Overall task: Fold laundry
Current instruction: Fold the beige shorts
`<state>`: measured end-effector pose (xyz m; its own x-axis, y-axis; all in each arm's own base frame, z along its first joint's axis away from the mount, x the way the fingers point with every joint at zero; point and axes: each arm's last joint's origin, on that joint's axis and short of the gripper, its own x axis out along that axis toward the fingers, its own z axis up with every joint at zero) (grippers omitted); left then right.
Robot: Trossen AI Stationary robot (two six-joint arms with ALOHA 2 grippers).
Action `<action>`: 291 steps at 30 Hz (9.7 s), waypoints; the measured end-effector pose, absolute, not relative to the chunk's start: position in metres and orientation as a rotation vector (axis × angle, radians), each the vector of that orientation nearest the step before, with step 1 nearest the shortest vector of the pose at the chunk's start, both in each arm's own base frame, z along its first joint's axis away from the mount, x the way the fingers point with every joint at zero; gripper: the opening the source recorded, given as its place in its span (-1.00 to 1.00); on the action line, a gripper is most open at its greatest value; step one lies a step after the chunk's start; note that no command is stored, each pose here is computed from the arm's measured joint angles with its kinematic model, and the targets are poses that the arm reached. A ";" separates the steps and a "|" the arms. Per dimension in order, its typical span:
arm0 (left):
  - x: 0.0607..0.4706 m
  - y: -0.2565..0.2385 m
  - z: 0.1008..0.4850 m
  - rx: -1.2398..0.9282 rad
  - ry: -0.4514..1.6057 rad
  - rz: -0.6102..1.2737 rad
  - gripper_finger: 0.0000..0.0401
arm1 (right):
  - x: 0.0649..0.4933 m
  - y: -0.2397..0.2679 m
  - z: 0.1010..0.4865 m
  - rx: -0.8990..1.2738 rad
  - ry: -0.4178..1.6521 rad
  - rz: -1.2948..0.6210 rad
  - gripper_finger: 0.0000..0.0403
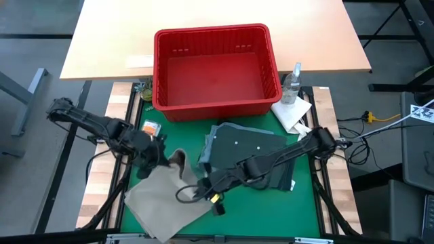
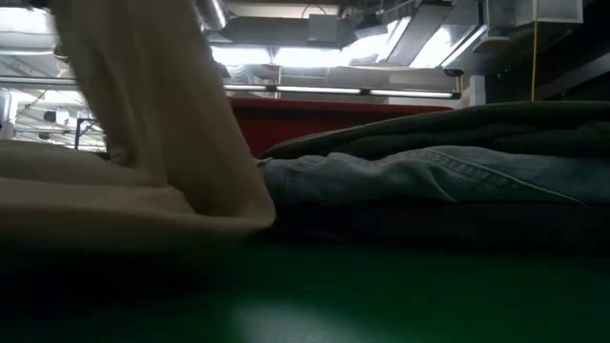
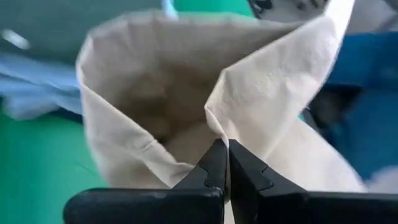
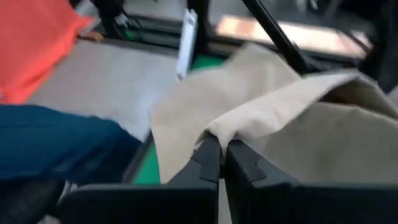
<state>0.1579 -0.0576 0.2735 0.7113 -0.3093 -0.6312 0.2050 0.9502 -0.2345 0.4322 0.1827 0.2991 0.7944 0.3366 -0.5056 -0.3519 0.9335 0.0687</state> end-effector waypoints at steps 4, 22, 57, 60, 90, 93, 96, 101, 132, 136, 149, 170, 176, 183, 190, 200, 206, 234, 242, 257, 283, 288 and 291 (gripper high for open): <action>0.148 -0.071 0.270 -0.263 0.829 -0.366 -1.00 | 0.452 0.193 0.280 -0.029 0.435 0.450 -0.98; 0.108 -0.108 0.258 -0.684 1.298 -0.313 -1.00 | 0.489 0.210 0.205 -0.005 0.315 0.504 -0.98; 0.092 -0.134 0.242 -0.919 1.836 -0.126 -0.34 | 0.494 0.213 0.196 0.077 0.267 0.560 -0.06; 0.091 -0.134 0.243 -0.923 1.857 -0.140 -0.36 | 0.495 0.210 0.198 0.074 0.265 0.578 0.02; 0.112 -0.164 0.270 -1.188 1.153 -0.249 -0.38 | 0.500 0.179 0.191 0.086 0.389 0.781 0.05; 0.106 -0.170 0.268 -1.244 1.159 -0.200 -0.38 | 0.498 0.178 0.194 0.047 0.381 0.796 0.05; 0.100 -0.179 0.265 -1.310 1.182 -0.144 -0.38 | 0.496 0.178 0.200 0.002 0.376 0.795 0.05; 0.095 -0.200 0.252 -1.402 1.184 -0.042 -0.38 | 0.489 0.172 0.209 -0.098 0.440 0.703 0.05; 0.147 -0.208 0.136 -0.991 1.288 0.579 -0.38 | 0.463 0.161 0.179 -0.472 0.879 0.339 0.05; 0.153 -0.199 0.139 -0.893 1.251 0.519 -0.38 | 0.454 0.161 0.199 -0.507 0.879 0.350 0.05; 0.143 -0.208 0.207 -0.940 1.040 0.405 -0.38 | 0.432 0.152 0.239 -0.558 0.903 0.353 0.05; 0.163 -0.233 0.183 -1.174 0.950 0.436 -0.38 | 0.422 0.168 0.244 -0.621 0.900 0.427 0.05; 0.168 -0.230 0.184 -1.190 0.935 0.443 -0.38 | 0.422 0.168 0.244 -0.621 0.900 0.426 0.05; 0.170 -0.231 0.185 -1.212 0.927 0.431 -0.38 | 0.422 0.168 0.244 -0.621 0.900 0.427 0.05; 0.172 -0.234 0.187 -1.247 0.930 0.401 -0.38 | 0.422 0.168 0.244 -0.622 0.900 0.427 0.05; 0.169 -0.235 0.186 -1.307 1.004 0.442 -0.38 | 0.422 0.168 0.244 -0.621 0.900 0.427 0.05; 0.175 -0.235 0.175 -1.291 0.980 0.482 -0.38 | 0.422 0.168 0.244 -0.620 0.901 0.426 0.05; 0.172 -0.272 0.198 -1.264 0.999 0.265 -0.98 | 0.422 0.168 0.245 -0.615 0.892 0.423 0.05; 0.171 -0.277 0.204 -1.282 1.070 0.233 -0.98 | 0.431 0.171 0.249 -0.596 0.789 0.407 0.05; 0.162 -0.280 0.201 -1.235 1.244 0.209 -0.98 | 0.482 0.149 0.195 -0.668 0.657 0.264 0.05; 0.149 -0.301 0.182 -1.205 1.341 0.161 -0.35 | 0.496 0.121 0.152 -0.558 0.749 0.380 0.05; 0.135 -0.309 0.183 -1.272 1.286 0.183 -0.36 | 0.496 0.122 0.152 -0.563 0.746 0.390 0.05; 0.124 -0.314 0.184 -1.306 1.228 0.200 -0.36 | 0.496 0.122 0.152 -0.563 0.746 0.391 0.05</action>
